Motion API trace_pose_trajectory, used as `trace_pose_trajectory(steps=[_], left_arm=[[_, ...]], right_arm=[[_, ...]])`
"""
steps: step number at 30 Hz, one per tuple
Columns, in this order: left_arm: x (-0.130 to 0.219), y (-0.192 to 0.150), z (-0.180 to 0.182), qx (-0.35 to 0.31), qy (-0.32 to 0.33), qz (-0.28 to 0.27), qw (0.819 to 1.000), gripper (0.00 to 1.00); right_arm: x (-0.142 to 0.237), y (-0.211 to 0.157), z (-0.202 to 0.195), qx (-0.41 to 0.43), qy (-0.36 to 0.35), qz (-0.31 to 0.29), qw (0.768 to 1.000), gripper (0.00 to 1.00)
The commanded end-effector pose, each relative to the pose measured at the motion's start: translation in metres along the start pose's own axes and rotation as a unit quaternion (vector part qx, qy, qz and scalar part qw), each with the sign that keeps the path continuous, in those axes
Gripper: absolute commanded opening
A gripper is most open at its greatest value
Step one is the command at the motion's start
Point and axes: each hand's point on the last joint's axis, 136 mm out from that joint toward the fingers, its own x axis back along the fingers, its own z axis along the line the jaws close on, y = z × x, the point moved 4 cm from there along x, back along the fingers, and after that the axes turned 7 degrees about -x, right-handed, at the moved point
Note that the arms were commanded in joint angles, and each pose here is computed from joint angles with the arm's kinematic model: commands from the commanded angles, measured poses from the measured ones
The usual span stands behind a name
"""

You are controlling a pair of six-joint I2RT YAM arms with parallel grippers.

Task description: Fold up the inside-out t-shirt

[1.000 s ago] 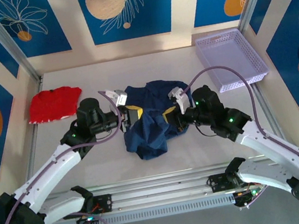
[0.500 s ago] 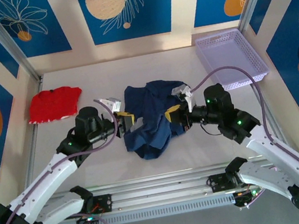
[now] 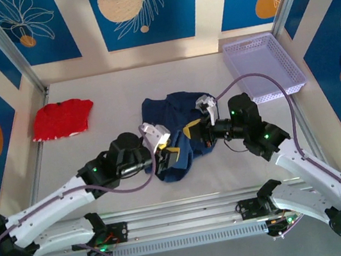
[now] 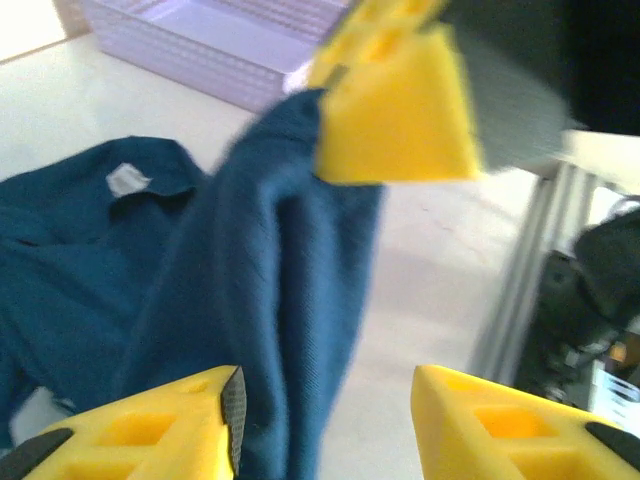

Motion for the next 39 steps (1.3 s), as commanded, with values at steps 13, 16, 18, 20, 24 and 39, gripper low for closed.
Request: trace_pose_trajectory(steps=[13, 16, 18, 20, 24, 39], left_arm=[[-0.029, 0.009, 0.08, 0.039, 0.125, 0.019, 0.991, 0.26], [-0.032, 0.006, 0.086, 0.053, 0.111, 0.021, 0.992, 0.28], [-0.031, 0.005, 0.084, 0.052, 0.101, 0.021, 0.993, 0.28], [-0.027, 0.003, 0.081, 0.045, 0.094, 0.023, 0.994, 0.32], [-0.015, -0.004, 0.078, 0.036, 0.096, 0.03, 0.994, 0.42], [0.003, -0.014, 0.037, 0.046, -0.014, 0.015, 0.999, 0.12]], right_arm=[[0.005, -0.008, 0.013, 0.034, 0.068, 0.017, 0.997, 0.0], [-0.002, -0.007, 0.01, 0.015, 0.076, 0.017, 0.997, 0.0], [-0.007, -0.004, 0.004, -0.003, 0.069, 0.013, 0.998, 0.0], [-0.011, 0.0, -0.001, -0.022, 0.063, 0.008, 0.998, 0.0], [-0.02, 0.005, -0.008, -0.063, 0.061, 0.004, 0.996, 0.0], [-0.032, 0.01, -0.016, -0.111, 0.057, 0.01, 0.992, 0.0]])
